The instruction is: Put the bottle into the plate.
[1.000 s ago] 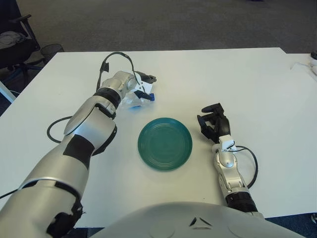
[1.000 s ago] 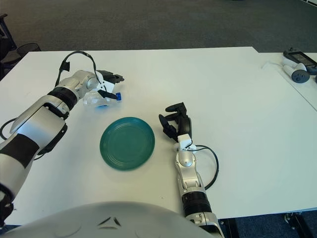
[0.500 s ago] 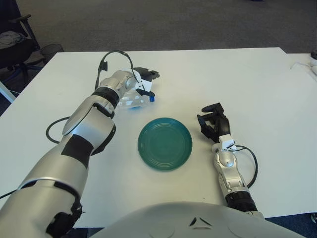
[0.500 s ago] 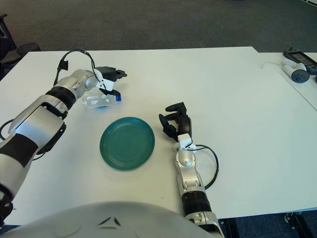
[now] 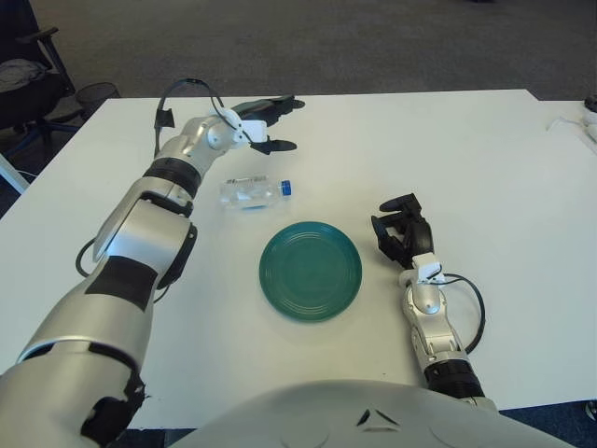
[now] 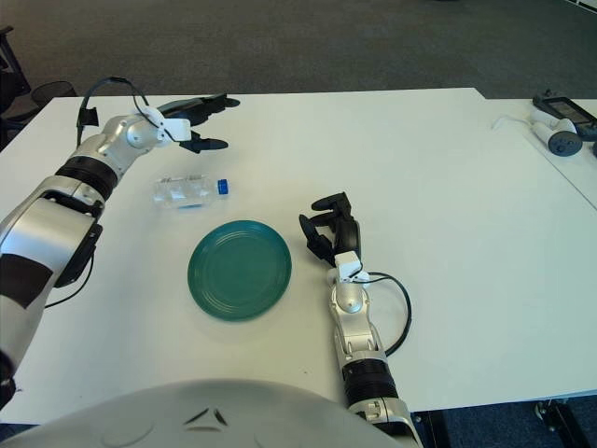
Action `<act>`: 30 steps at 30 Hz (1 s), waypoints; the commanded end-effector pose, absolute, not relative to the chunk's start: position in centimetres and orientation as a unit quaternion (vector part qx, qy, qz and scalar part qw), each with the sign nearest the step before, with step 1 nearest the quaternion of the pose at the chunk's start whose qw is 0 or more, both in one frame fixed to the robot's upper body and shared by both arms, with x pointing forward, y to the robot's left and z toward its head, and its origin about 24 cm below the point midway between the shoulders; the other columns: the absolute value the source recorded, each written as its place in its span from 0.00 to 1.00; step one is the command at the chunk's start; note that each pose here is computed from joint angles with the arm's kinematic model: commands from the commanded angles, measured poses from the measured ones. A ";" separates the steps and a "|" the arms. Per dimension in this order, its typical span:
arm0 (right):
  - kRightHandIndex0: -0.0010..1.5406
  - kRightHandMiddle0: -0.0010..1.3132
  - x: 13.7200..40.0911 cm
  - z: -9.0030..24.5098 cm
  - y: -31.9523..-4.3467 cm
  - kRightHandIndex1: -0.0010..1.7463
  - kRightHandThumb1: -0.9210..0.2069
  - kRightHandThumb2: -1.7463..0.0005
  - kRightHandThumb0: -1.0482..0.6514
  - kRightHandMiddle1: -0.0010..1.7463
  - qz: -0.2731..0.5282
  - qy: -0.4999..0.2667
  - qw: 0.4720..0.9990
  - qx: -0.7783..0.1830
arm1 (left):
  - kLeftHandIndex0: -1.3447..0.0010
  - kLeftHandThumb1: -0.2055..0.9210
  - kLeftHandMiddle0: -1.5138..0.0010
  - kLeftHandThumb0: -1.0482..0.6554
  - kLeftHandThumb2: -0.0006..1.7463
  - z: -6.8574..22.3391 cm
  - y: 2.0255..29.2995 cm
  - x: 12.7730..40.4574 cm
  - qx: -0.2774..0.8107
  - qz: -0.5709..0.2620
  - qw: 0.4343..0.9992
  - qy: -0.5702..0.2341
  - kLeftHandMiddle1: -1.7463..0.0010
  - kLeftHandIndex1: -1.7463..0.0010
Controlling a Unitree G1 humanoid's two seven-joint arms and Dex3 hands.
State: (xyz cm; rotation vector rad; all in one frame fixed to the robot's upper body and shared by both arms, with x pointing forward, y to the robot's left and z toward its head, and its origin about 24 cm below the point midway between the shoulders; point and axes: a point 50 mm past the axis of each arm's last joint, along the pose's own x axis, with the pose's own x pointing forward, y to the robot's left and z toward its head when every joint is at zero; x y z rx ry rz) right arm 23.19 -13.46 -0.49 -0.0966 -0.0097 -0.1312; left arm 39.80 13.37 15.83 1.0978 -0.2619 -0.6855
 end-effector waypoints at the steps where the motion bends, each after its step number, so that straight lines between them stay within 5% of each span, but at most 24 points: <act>1: 0.26 0.19 20.4 -5.1 -13.7 0.77 0.00 0.79 0.61 0.97 -0.069 0.121 0.989 -0.046 | 1.00 1.00 0.97 0.06 0.28 15.5 13.9 39.5 0.485 -0.329 0.803 -0.114 1.00 0.80; 17: 0.27 0.20 20.3 -5.3 -13.6 0.76 0.00 0.80 0.61 0.96 -0.068 0.118 0.990 -0.037 | 1.00 1.00 0.93 0.07 0.33 15.8 15.7 39.2 0.508 -0.355 0.781 -0.083 0.99 0.85; 30: 0.27 0.21 20.2 -5.3 -13.8 0.75 0.00 0.80 0.61 0.96 -0.069 0.115 0.990 -0.039 | 1.00 1.00 1.00 0.01 0.13 14.1 15.8 39.5 0.627 -0.362 0.689 0.028 1.00 1.00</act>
